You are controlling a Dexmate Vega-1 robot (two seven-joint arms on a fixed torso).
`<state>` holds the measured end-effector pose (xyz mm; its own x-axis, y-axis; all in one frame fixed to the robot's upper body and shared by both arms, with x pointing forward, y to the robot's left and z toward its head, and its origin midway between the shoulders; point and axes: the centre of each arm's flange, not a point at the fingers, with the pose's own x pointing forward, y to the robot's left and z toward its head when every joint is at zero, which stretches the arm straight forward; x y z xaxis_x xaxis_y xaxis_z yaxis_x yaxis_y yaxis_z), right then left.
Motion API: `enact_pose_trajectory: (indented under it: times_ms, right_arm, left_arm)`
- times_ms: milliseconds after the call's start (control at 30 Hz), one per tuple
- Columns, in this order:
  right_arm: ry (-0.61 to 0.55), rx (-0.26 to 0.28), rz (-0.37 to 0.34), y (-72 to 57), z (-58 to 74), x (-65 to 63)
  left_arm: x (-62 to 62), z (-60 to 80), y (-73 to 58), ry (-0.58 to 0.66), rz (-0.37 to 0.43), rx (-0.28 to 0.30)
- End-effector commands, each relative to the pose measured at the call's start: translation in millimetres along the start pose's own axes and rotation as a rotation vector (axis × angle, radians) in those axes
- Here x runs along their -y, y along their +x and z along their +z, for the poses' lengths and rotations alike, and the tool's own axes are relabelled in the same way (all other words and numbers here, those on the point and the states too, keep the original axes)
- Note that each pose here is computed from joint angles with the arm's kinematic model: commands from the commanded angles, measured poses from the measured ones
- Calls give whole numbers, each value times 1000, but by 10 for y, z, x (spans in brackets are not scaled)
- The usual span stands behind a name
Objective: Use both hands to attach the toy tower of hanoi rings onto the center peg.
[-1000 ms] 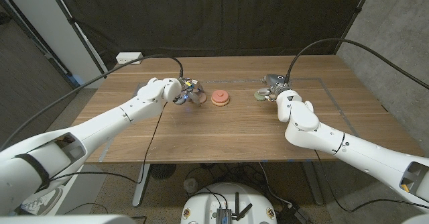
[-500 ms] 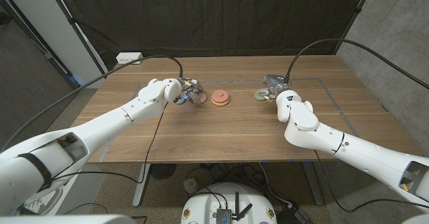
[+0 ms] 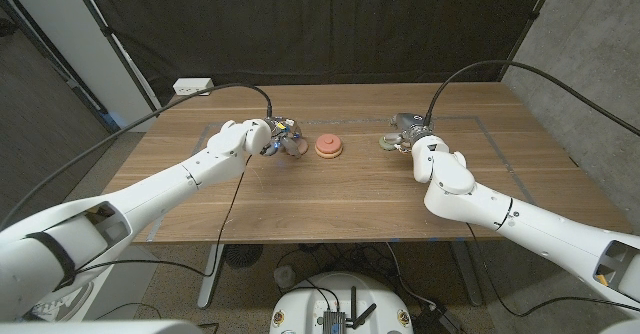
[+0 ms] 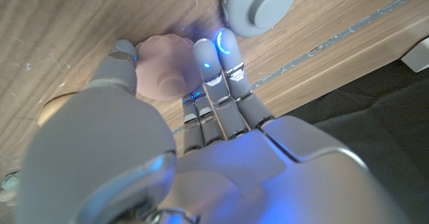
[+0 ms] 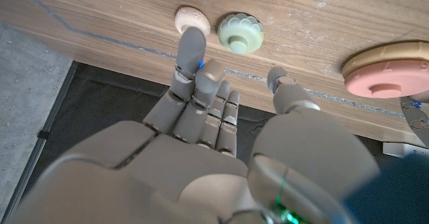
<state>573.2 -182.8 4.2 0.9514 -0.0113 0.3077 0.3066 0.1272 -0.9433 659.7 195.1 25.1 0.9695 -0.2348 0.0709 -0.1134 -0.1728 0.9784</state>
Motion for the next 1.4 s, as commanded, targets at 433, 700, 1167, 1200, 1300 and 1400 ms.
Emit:
enact_pose_trajectory:
  times_ms: [433, 700, 1167, 1200, 1300, 1400]
  right_arm:
    - [13, 4, -8, -10, -25, -9]
    - [23, 7, -15, -37, -17, 7]
    - [42, 21, -18, -59, -23, -4]
    - [43, 19, -17, -60, -21, -7]
    - [42, 21, -16, -63, -15, -11]
    - [40, 21, -16, -69, -10, -14]
  left_arm:
    - [-9, -27, -36, -43, 32, -11]
    - [-61, -37, -60, -49, 55, -10]
    - [-190, -70, -145, -40, 50, -21]
    - [-203, -73, -154, -37, 46, -23]
    - [-237, -80, -182, -33, 47, -27]
    - [-265, -90, -210, -38, 51, -26]
